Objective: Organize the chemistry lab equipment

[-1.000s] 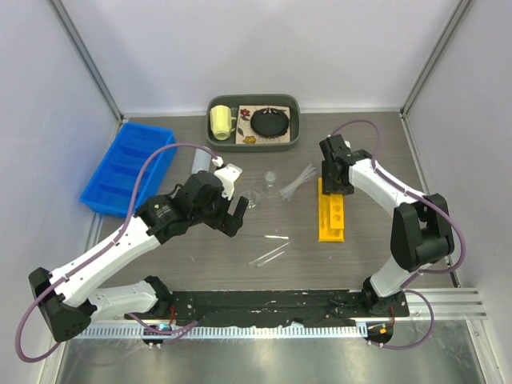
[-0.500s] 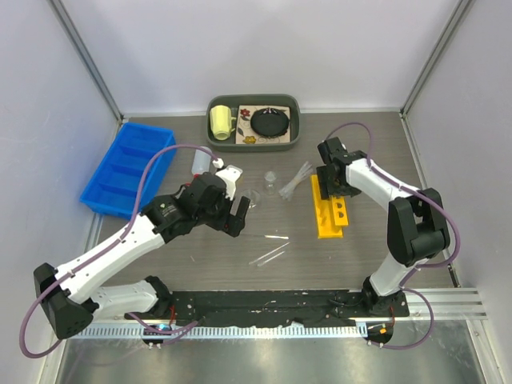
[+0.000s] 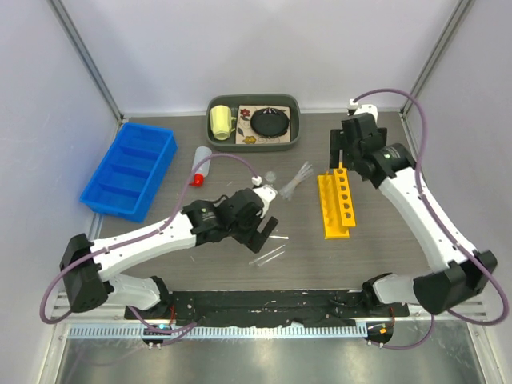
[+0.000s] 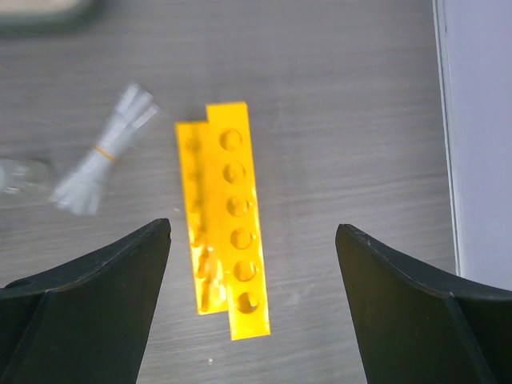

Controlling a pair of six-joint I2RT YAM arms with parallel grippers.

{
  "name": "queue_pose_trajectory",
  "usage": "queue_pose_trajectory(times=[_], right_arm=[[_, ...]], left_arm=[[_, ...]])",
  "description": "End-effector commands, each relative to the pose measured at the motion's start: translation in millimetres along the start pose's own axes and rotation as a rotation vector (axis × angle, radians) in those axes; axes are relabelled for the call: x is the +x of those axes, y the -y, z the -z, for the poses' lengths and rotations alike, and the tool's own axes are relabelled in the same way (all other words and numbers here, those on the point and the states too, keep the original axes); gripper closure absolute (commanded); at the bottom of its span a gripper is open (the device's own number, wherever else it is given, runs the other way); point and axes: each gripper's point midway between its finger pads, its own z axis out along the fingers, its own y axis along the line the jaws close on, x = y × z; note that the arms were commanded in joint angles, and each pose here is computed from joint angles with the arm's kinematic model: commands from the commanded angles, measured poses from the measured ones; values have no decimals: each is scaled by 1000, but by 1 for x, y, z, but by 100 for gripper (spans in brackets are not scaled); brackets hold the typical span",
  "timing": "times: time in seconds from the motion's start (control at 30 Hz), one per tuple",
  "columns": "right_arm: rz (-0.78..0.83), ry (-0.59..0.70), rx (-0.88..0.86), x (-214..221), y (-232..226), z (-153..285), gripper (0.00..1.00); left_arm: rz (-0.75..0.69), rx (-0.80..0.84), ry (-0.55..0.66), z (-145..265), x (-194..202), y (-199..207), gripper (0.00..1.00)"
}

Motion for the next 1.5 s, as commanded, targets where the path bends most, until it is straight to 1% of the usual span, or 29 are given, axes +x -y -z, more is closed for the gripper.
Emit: queue_pose_trajectory(times=[0.0,0.13,0.2,0.23,0.33,0.43,0.5,0.63,0.77,0.87,0.93,1.17,1.3,1.33,1.4,1.47], right_arm=[[1,40,-111,-11,-12,41,10],[36,35,-194,7,-27,60,10],[33,39,-232,13,-32,66,10],[36,28,-248,20,-35,66,10],[24,36,-301,28,-37,75,9],[18,47,-329,34,-35,83,9],[15,56,-346,36,-34,88,9],[17,49,-366,45,-35,88,9],[17,37,-384,51,-36,90,9],[-5,50,-434,49,-42,98,10],[-12,54,-456,48,-44,102,9],[-3,38,-451,54,-47,94,9],[2,29,-469,55,-54,90,10],[2,30,-469,55,-55,89,9],[9,24,-464,56,-56,86,9],[13,20,-463,57,-57,84,9]], left_arm=[[-57,4,76,-15,-21,20,9],[-151,-68,48,-39,-15,16,9],[-188,-73,36,-45,-16,17,9],[-236,-77,9,-51,-12,15,8],[-331,-49,-40,-60,-6,19,5],[-394,-25,-52,-65,-6,21,4],[-435,26,-53,-71,-5,26,4],[-427,87,-69,-80,-5,24,4],[-430,130,-93,-94,5,26,4],[-411,136,-93,-105,4,21,4],[-403,134,-113,-113,7,15,5],[-412,113,-149,-129,9,-3,8],[-388,150,-177,-138,13,-4,14],[-382,154,-185,-139,15,-5,18],[-372,167,-204,-142,20,-5,22],[-367,173,-217,-143,23,-5,24]])
